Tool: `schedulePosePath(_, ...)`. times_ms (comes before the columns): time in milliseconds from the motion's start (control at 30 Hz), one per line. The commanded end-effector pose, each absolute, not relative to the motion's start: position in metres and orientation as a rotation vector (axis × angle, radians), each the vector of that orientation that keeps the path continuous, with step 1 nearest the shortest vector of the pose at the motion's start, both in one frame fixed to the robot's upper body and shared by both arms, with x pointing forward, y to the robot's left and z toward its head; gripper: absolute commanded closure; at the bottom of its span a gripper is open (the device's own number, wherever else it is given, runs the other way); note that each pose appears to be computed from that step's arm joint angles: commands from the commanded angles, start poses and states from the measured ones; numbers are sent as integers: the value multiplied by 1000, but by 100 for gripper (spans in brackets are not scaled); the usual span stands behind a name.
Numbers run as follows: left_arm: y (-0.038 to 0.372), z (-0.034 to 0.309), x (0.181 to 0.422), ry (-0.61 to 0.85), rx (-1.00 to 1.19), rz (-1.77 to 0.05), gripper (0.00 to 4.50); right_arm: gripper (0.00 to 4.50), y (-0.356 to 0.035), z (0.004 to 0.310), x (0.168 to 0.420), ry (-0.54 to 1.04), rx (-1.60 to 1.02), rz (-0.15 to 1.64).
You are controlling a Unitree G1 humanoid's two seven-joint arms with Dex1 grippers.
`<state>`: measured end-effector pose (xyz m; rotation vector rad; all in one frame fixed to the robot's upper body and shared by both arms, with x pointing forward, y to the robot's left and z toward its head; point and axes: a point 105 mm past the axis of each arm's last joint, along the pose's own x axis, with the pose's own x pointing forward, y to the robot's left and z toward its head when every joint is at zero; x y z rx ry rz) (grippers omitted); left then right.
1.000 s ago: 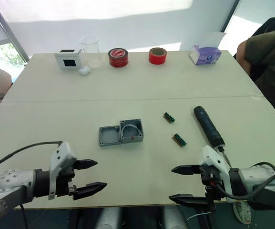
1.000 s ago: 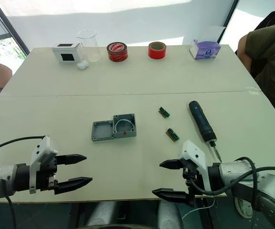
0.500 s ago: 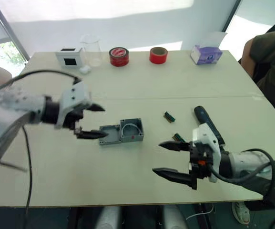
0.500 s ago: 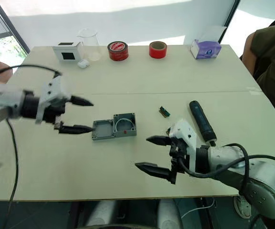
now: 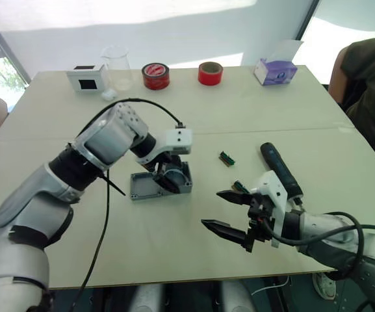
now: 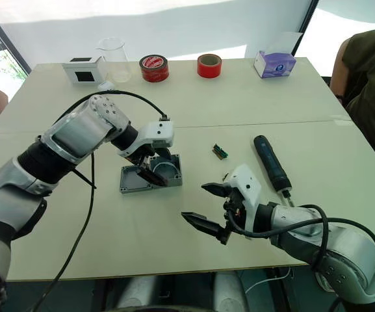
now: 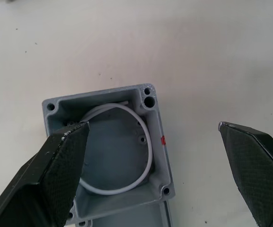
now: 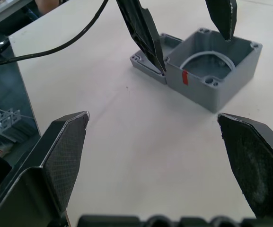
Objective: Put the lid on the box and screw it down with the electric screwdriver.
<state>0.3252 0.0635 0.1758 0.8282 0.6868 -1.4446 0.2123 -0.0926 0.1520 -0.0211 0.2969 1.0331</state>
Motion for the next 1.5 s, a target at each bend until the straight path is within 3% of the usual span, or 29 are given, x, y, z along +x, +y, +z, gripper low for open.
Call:
schedulePosePath(33,57,180,324,683,857,-1446,0,1,-90,161,209,238,-33,1043)
schedulePosePath(200,45,160,320,718,882,-1463,0,1,-89,163,211,218,-31,1019)
schedulePosePath(300,46,152,322,729,901,-1449,74,0,-88,166,213,209,-30,1009)
schedulePosePath(467,47,144,322,735,920,-1444,286,0,-87,171,216,194,-27,994)
schedulePosePath(533,47,143,322,730,929,-1439,348,0,-88,173,216,190,-27,991)
schedulePosePath(600,46,142,321,729,927,-1448,447,0,-88,176,217,186,-28,986)
schedulePosePath(900,47,146,321,673,987,-1495,447,0,-87,180,218,200,-32,985)
schedulePosePath(1000,43,158,325,488,1123,-1589,447,0,-89,177,214,239,-36,1001)
schedulePosePath(1100,37,174,314,270,1246,-1795,447,0,-93,172,206,289,-36,1021)
schedulePosePath(1167,38,176,305,216,1282,-1898,447,0,-94,170,203,306,-30,1030)
schedulePosePath(1500,43,157,302,193,1407,-2023,447,0,-100,162,190,368,-39,1017)
